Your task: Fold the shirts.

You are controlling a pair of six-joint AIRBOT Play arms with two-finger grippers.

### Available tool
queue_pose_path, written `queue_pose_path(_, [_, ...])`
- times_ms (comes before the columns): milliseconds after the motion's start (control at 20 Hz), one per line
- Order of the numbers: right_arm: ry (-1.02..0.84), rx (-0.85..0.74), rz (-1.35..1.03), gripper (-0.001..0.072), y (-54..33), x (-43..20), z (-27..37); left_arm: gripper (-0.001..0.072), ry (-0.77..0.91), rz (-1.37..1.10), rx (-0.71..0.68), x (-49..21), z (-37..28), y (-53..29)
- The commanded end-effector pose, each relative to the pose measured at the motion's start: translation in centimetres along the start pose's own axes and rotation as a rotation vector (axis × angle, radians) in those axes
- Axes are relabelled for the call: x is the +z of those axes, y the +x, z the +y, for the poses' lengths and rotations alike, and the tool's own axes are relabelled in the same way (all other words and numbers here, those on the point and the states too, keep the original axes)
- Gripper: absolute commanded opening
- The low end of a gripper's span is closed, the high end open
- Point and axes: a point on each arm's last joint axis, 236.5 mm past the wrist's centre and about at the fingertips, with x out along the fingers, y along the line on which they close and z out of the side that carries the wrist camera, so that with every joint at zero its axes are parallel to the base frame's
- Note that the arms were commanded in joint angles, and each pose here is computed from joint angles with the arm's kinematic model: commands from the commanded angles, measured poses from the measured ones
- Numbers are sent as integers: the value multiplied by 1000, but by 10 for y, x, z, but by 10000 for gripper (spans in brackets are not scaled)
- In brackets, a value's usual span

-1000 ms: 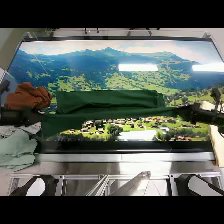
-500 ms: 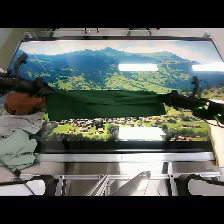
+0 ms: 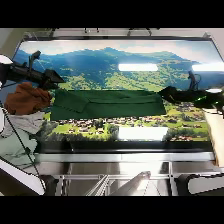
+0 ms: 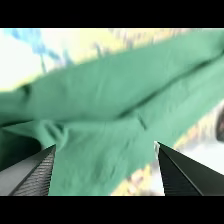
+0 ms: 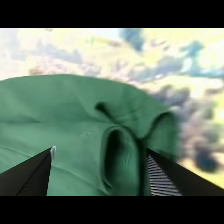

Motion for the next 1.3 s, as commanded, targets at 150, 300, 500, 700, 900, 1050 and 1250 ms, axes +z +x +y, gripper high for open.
queue_pose_path(150, [91, -96, 174, 648, -6, -28, -38, 669, -26, -109, 30, 38, -19, -46])
queue_pose_path(300, [134, 18, 253, 636, 21, -49, -10, 1, -50, 9, -5, 9, -26, -30])
queue_pose_path(500, [175, 111, 269, 179, 51, -57, 22, 1, -20, 105, -32, -16, -52, 7])
queue_pose_path(700, [150, 216, 250, 22, 42, -42, 50, 0, 34, 219, -40, -48, -93, 80])
queue_pose_path(900, [74, 361, 298, 22, -4, -32, 106, 0, 138, 251, 89, -77, -112, 168])
queue_pose_path(1050, [28, 542, 296, 22, -50, -23, 169, 1, 164, 263, 152, -95, -126, 222])
queue_pose_path(1250, [-56, 723, 246, 22, -89, -20, 248, 1, 193, 396, 141, -132, -152, 282])
